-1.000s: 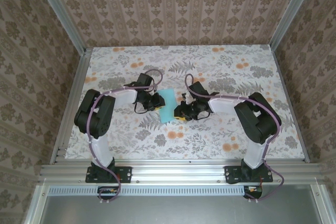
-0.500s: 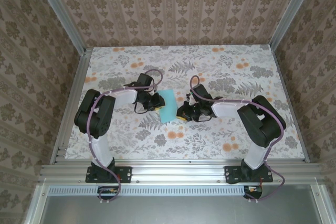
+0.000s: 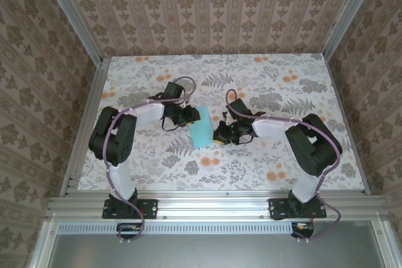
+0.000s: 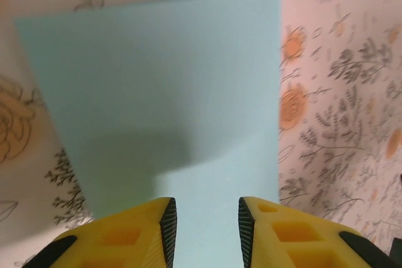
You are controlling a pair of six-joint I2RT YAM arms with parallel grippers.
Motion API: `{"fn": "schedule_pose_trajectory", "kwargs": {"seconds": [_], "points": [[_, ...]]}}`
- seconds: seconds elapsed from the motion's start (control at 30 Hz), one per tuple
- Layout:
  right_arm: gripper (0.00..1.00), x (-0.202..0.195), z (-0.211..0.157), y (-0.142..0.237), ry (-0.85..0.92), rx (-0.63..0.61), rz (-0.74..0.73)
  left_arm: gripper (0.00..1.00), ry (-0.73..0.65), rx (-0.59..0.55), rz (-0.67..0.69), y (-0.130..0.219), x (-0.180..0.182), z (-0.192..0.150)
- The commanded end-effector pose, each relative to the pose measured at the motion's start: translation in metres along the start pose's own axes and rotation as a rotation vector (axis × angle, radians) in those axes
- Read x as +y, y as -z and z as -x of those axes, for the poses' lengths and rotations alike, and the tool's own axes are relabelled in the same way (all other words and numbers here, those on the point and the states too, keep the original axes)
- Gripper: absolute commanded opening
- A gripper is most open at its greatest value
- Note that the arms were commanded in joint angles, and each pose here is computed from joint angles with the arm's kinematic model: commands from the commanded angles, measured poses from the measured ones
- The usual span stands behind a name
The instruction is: Fold a paper plane with a square sheet of paper (pick it up from the middle)
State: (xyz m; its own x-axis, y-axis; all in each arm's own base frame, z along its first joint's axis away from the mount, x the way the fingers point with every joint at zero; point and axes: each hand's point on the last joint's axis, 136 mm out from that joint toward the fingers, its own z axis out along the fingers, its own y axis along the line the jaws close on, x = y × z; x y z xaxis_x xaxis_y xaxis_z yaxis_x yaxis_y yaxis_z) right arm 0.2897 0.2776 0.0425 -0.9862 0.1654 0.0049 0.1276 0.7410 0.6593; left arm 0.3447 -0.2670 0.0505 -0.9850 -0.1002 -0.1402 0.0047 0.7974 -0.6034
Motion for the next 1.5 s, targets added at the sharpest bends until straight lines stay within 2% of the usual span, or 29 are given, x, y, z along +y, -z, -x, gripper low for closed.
{"fn": "schedule_pose_trajectory", "kwargs": {"seconds": [0.0, 0.43, 0.93, 1.3, 1.47], "points": [[0.04, -0.005, -0.009, 0.004, 0.045, 0.058, -0.059, 0.34, -0.023, -0.002, 0.003, 0.003, -0.001, 0.006], [0.04, -0.003, -0.001, 0.002, 0.056, 0.055, -0.078, 0.28, -0.039, 0.025, 0.055, -0.006, 0.021, -0.002], [0.05, 0.03, 0.015, 0.002, 0.074, 0.034, 0.004, 0.21, -0.01, 0.06, 0.078, -0.022, 0.039, -0.013], [0.05, 0.063, 0.029, -0.01, 0.098, 0.009, 0.094, 0.19, -0.007, 0.064, 0.071, -0.023, 0.038, -0.014], [0.05, 0.058, 0.028, -0.017, 0.095, 0.015, 0.066, 0.18, -0.025, 0.028, 0.013, -0.005, 0.014, -0.004]]}}
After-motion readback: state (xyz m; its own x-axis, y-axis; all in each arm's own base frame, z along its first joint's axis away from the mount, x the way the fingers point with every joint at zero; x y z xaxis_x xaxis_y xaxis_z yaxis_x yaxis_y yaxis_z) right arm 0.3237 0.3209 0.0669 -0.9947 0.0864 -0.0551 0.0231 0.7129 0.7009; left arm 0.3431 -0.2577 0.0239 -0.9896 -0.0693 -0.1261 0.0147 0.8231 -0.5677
